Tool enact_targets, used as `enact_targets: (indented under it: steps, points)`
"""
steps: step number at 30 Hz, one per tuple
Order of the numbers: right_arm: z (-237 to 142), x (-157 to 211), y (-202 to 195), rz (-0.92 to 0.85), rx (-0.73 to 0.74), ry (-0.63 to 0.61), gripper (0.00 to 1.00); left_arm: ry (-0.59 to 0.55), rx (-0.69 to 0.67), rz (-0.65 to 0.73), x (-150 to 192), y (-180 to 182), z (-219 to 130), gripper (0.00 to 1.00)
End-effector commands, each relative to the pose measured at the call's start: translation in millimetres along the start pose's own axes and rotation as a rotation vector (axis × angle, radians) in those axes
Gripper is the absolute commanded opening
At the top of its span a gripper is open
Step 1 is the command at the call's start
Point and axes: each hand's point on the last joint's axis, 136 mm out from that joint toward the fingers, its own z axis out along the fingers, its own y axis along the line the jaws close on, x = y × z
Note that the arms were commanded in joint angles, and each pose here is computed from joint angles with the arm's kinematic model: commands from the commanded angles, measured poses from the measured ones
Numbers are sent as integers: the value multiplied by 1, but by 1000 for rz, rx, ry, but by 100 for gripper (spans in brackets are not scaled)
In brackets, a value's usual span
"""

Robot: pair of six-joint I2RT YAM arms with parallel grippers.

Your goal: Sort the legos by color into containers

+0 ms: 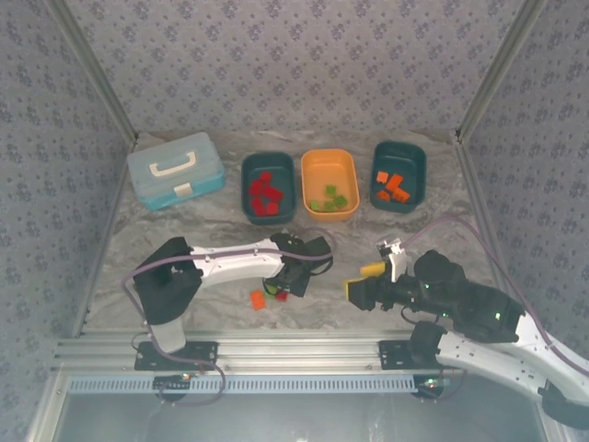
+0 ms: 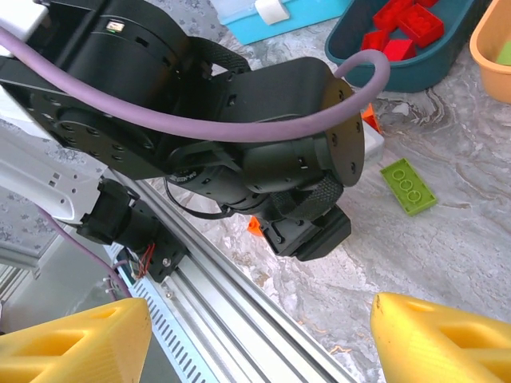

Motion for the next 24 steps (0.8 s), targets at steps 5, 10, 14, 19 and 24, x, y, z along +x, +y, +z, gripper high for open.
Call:
enact_targets:
  steps: [5, 10, 14, 19, 24]
  points:
    - [-5, -5, 8, -1, -34, -18, 75, 10, -26, -30, 0, 6, 6, 56]
    - [-3, -3, 4, 1, -18, -15, 75, 28, -5, -32, 4, 3, 12, 56]
    - [-3, -4, 3, 2, -15, -20, 75, 49, 4, -37, 8, 0, 18, 54]
    - [-4, -5, 3, 3, -12, -23, 75, 49, 24, -35, 7, -6, 18, 51]
    - [-5, -4, 1, 3, 0, -17, 75, 36, 54, -20, 5, -21, 14, 47]
